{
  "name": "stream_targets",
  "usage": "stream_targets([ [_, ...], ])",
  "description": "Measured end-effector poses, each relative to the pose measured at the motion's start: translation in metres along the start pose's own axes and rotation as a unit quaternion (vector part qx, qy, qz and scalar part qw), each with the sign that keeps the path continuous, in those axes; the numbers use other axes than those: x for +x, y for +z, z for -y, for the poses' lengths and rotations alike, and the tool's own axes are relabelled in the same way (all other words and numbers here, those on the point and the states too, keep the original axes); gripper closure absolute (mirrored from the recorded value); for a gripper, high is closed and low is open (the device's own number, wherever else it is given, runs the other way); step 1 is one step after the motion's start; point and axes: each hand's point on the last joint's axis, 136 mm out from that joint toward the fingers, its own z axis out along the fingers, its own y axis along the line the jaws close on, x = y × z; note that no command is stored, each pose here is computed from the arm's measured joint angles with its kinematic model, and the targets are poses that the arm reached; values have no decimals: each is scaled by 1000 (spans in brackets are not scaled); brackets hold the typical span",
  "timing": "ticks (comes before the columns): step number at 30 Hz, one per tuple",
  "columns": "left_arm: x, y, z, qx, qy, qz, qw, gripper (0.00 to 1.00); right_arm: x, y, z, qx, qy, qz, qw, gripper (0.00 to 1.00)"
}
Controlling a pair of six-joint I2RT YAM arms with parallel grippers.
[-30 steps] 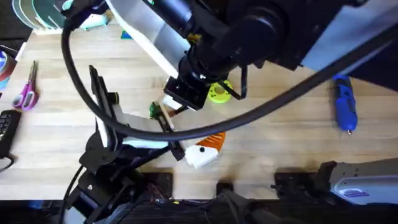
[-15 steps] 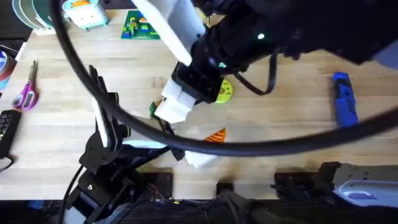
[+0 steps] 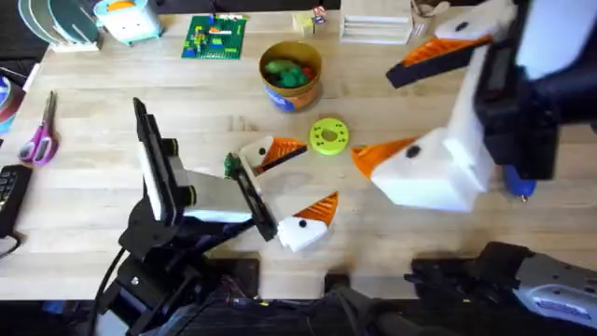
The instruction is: Pick up the gripper from the table and insert it into the empty holder that is missing its gripper. Then pick up a screw, insert it into the mounting hole, and use the screwdriver to tighten it. Finally, clean up the table by picking up the vegetable and placing it into the bucket.
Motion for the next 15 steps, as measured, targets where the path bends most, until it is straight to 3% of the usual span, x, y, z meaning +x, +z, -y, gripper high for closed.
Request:
stream_targets([
  [1, 0, 0, 0, 0, -1, 0, 1000, 99, 5, -4, -1, 0, 0, -3, 1000, 49],
  [6, 0, 0, 0, 0, 0, 0, 1000, 873, 20, -11, -5, -3, 4, -22, 1000, 48],
  [7, 0, 0, 0, -1, 2, 0, 1000, 965, 21, -11, -5, -4, 4, -25, 1000, 48],
  [15, 0, 0, 0, 0, 2, 0, 1000, 987, 21, -11, -5, -4, 4, -26, 1000, 47],
])
